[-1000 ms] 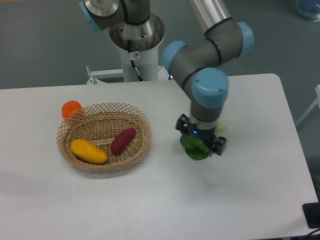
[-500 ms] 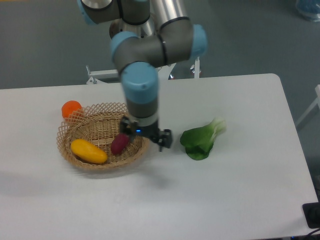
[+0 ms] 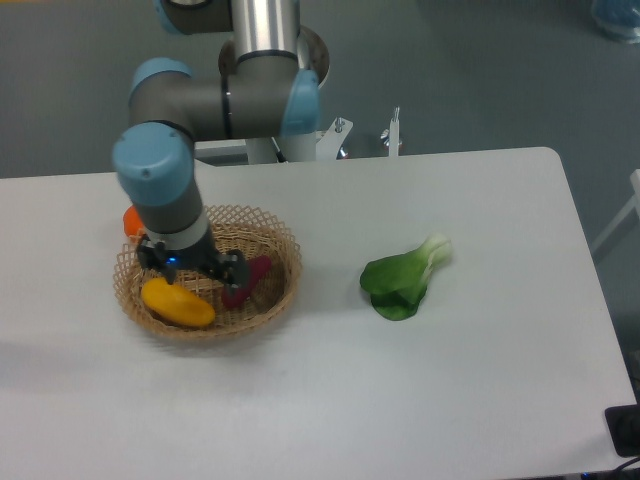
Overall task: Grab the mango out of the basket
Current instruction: 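Move the gripper over the basket toward the yellow mango, then lower the gripper onto the yellow mango and close on it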
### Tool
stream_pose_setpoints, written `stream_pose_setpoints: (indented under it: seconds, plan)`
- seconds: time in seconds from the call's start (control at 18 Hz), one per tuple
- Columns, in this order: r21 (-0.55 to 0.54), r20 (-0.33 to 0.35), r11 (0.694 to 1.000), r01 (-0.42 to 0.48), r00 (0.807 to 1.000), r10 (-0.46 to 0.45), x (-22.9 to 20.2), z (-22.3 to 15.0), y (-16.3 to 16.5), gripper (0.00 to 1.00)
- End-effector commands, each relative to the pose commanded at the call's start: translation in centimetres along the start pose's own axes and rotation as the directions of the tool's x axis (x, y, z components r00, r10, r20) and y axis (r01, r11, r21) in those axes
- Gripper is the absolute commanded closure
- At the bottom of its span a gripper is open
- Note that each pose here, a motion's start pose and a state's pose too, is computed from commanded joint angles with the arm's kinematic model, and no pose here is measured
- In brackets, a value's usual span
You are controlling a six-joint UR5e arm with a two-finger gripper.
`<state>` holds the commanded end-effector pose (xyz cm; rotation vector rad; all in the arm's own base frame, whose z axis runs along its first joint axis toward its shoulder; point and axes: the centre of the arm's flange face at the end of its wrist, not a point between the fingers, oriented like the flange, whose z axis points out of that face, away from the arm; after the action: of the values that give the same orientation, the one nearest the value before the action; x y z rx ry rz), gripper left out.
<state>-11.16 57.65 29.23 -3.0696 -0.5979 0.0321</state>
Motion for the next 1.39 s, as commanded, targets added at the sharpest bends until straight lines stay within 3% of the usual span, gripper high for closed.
stream_pose_setpoints:
  seconds: [0.28,0.56,1.0,1.39]
  plan:
    - [-0.004,0.039,0.988,0.153,0.988,-0.152,1.5,2.3,-0.3,0.00]
    - [-0.043,0.067,0.971,0.236,0.970,-0.233,2.6,5.0,-0.5,0.00]
    - [-0.069,0.029,0.953,0.294,0.956,-0.293,3.5,6.0,-0.7,0.00]
    - [-0.088,0.042,0.936,0.340,0.940,-0.338,3.5,7.5,-1.1,0.00]
